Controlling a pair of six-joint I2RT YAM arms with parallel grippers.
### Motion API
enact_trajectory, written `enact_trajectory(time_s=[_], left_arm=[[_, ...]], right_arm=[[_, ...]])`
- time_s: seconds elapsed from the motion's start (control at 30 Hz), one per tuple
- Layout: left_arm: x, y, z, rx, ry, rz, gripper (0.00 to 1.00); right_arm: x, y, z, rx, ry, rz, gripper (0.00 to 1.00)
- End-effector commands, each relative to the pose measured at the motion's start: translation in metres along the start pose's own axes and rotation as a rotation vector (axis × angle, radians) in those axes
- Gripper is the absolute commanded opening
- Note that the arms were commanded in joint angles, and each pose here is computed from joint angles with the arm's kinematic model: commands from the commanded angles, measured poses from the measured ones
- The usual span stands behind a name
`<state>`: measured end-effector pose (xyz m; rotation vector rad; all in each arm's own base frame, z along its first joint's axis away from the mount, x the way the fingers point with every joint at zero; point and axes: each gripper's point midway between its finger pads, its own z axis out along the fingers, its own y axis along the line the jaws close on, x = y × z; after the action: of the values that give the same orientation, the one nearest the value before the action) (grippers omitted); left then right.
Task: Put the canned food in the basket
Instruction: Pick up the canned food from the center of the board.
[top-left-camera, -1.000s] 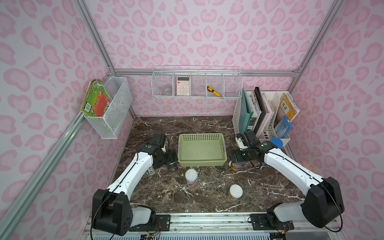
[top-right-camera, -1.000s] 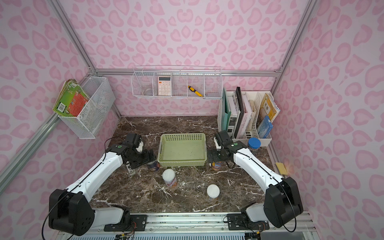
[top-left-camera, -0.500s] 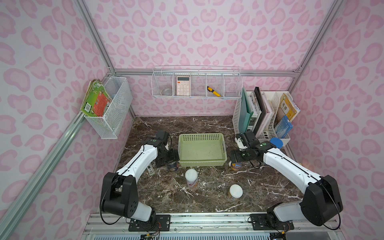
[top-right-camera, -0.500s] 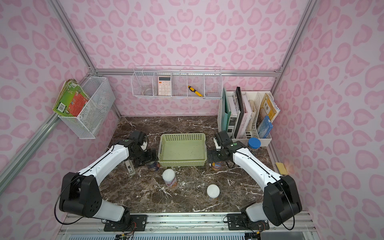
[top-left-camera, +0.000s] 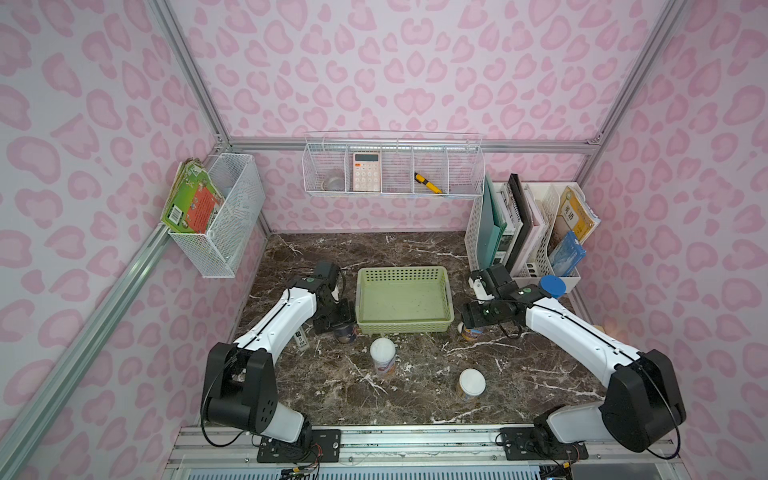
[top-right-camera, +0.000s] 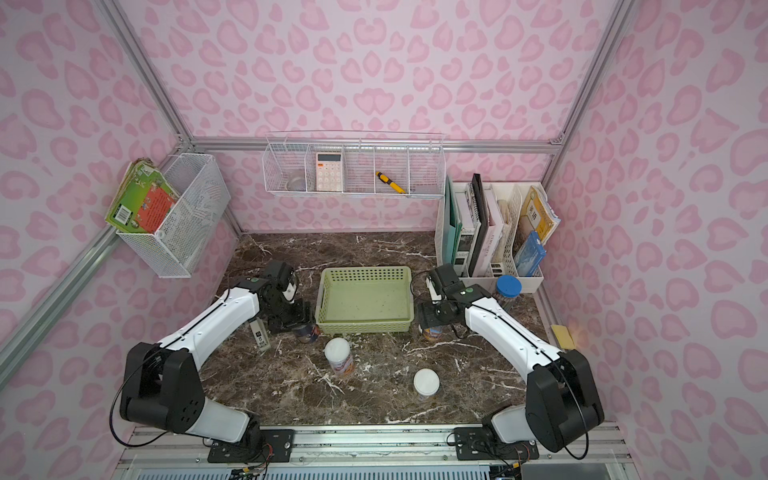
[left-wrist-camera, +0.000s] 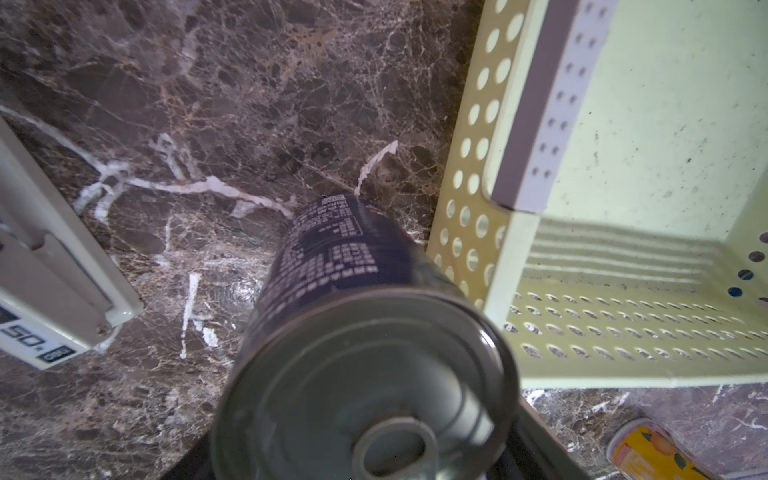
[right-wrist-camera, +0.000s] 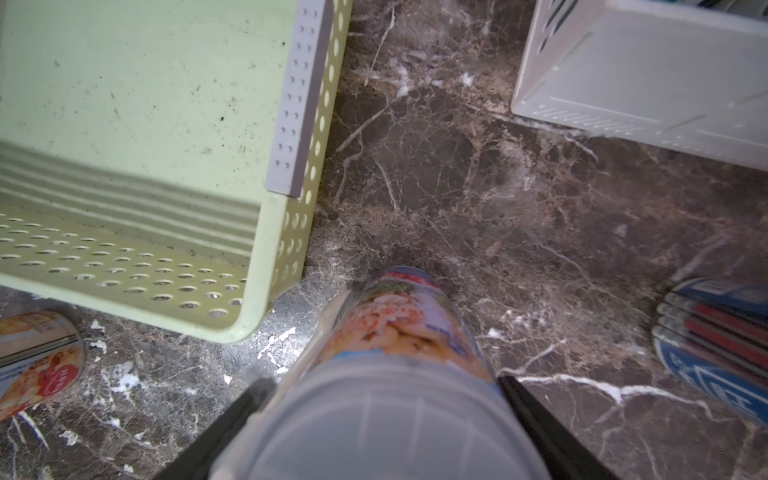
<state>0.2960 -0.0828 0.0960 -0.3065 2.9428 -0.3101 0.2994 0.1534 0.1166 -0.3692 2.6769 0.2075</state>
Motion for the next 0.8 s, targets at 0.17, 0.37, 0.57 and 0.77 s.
enact_trajectory(time_s=[0.17,0.37,0.57,0.77], left_arm=[[0.004,0.011,-0.001,-0.059,0.028,0.029,0.37],[0.003,0.011,-0.012,-0.07,0.022,0.046,0.29],[0.001,0.008,-0.021,-0.062,0.016,0.06,0.2],[-0.003,0.004,-0.051,-0.066,-0.018,0.081,0.17]], right_arm=[[-0.006,-0.002,-0.006,0.015,-0.022,-0.007,0.72],[-0.02,-0.003,-0.022,0.035,-0.06,-0.017,0.55],[-0.036,0.0,-0.039,0.036,-0.097,-0.033,0.44],[-0.063,0.008,-0.072,0.036,-0.167,-0.066,0.39]])
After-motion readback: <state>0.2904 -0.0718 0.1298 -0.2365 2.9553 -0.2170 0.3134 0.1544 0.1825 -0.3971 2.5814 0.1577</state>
